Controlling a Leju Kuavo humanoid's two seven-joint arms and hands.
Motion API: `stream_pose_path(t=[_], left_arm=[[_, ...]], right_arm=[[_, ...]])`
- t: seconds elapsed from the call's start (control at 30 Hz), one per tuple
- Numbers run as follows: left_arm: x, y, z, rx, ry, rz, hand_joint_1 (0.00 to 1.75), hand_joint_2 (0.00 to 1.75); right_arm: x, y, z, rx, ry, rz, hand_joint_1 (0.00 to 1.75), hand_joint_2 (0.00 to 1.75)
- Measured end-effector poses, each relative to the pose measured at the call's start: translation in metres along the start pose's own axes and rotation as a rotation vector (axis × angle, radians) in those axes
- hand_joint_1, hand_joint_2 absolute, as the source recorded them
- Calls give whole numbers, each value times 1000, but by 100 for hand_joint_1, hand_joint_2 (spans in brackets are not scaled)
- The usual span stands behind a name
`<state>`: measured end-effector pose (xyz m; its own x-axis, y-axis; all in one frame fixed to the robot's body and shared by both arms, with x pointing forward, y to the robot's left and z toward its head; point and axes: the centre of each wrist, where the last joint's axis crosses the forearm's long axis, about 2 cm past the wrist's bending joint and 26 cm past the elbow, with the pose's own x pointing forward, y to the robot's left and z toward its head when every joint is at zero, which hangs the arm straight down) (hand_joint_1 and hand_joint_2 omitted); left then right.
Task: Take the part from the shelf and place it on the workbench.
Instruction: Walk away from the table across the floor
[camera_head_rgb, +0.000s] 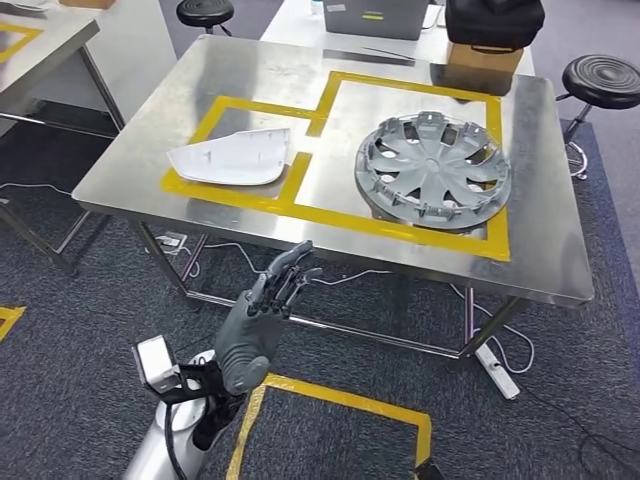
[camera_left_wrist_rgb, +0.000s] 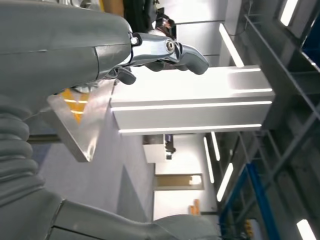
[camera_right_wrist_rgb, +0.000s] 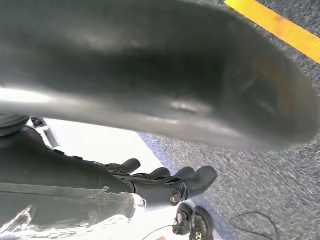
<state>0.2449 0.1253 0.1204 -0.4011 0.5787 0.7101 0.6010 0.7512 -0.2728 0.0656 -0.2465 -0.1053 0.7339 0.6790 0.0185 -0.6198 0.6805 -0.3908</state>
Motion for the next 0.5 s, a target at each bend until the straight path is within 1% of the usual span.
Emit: stream_pose_path(t=[0.07, 0.13, 0.23, 0.33, 0.43, 0.5], left_arm=[[-3, 3, 1, 10, 24, -39, 0, 175], [-9, 8, 4, 38, 75, -121, 0, 175], [-22, 19, 13, 90, 172, -271, 0, 175], [-38, 32, 28, 129, 269, -363, 0, 175], [-53, 45, 42, 146, 384, -467, 0, 175], [-60, 53, 47, 145, 443, -513, 0, 175]], right_arm=[[0, 0, 0, -1, 0, 0, 0, 0], [0, 0, 0, -2, 3, -1, 0, 0], [0, 0, 0, -4, 6, 8, 0, 0], [0, 0, 0, 1, 12, 29, 0, 0], [0, 1, 0, 2, 11, 41, 0, 0], [1, 0, 0, 0, 8, 46, 0, 0]])
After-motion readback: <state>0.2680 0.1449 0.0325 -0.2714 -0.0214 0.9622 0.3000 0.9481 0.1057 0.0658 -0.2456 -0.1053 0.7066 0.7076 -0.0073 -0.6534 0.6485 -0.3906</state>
